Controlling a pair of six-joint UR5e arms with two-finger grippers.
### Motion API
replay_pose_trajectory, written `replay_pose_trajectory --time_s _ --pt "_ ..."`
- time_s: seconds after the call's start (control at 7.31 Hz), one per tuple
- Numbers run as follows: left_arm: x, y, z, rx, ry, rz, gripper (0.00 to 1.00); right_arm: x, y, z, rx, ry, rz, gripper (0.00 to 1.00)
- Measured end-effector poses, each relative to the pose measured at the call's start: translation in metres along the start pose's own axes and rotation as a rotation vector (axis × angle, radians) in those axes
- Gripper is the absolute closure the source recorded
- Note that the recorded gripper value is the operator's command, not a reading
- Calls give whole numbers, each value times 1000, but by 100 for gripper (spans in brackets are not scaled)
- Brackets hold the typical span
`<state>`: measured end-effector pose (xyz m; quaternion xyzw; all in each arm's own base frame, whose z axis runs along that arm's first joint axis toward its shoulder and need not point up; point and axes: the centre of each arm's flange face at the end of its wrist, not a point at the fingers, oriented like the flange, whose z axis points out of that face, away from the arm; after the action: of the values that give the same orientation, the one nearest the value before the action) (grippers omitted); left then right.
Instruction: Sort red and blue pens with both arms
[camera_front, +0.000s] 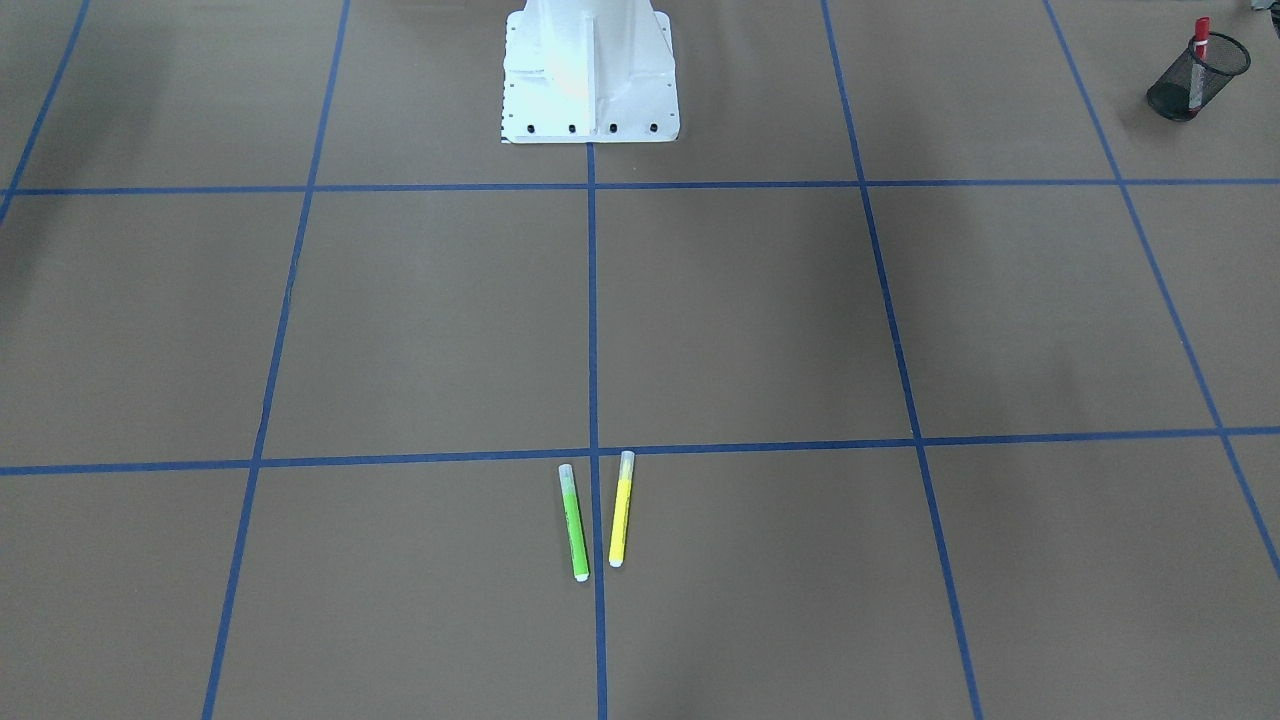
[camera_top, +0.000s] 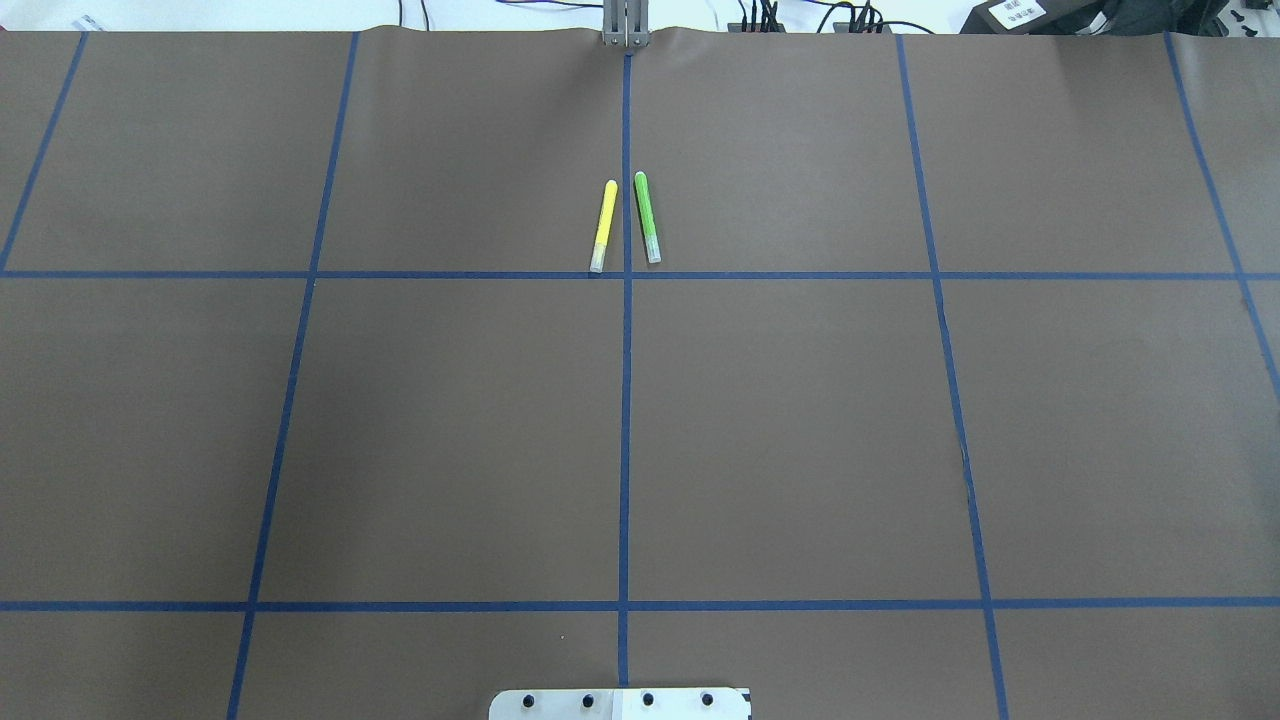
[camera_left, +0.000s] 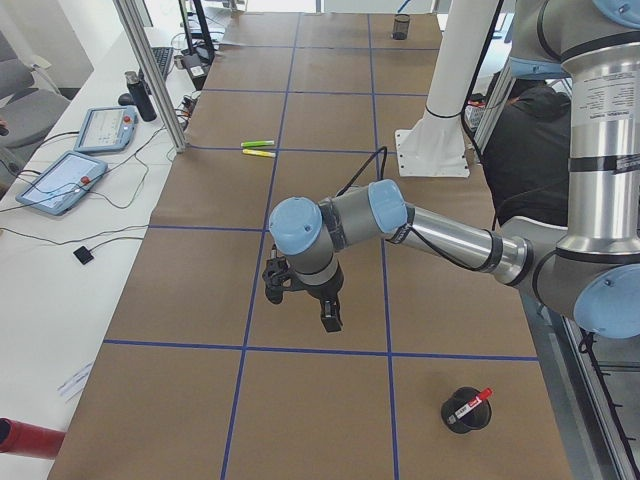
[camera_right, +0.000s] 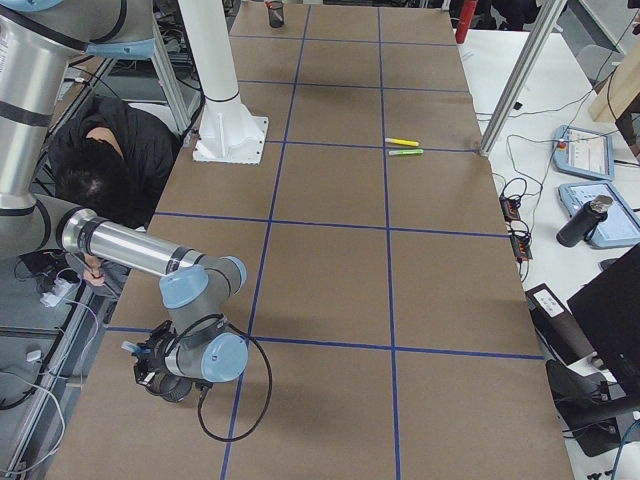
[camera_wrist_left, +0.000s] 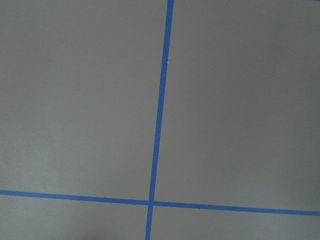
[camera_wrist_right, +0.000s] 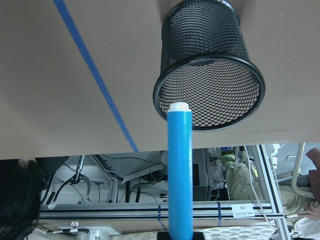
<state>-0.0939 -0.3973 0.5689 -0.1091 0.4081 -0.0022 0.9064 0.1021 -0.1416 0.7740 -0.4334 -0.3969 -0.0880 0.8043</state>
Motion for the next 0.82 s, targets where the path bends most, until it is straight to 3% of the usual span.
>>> replay_pose_trajectory --time_s 0.14,0.27,0.41,0.55,0.82 --pt "2 1 -2 4 -1 4 0 5 -2 4 -11 -11 9 100" --pt "4 2 -4 8 -4 9 0 10 -5 9 -22 -23 17 65" --pt "5 2 -5 11 -5 10 0 15 -8 14 -32 -35 26 61" --pt "6 2 -6 12 -5 11 0 21 -11 19 -44 -47 34 1" --pt "6 1 -7 13 -6 13 0 32 -15 29 -60 -58 43 0"
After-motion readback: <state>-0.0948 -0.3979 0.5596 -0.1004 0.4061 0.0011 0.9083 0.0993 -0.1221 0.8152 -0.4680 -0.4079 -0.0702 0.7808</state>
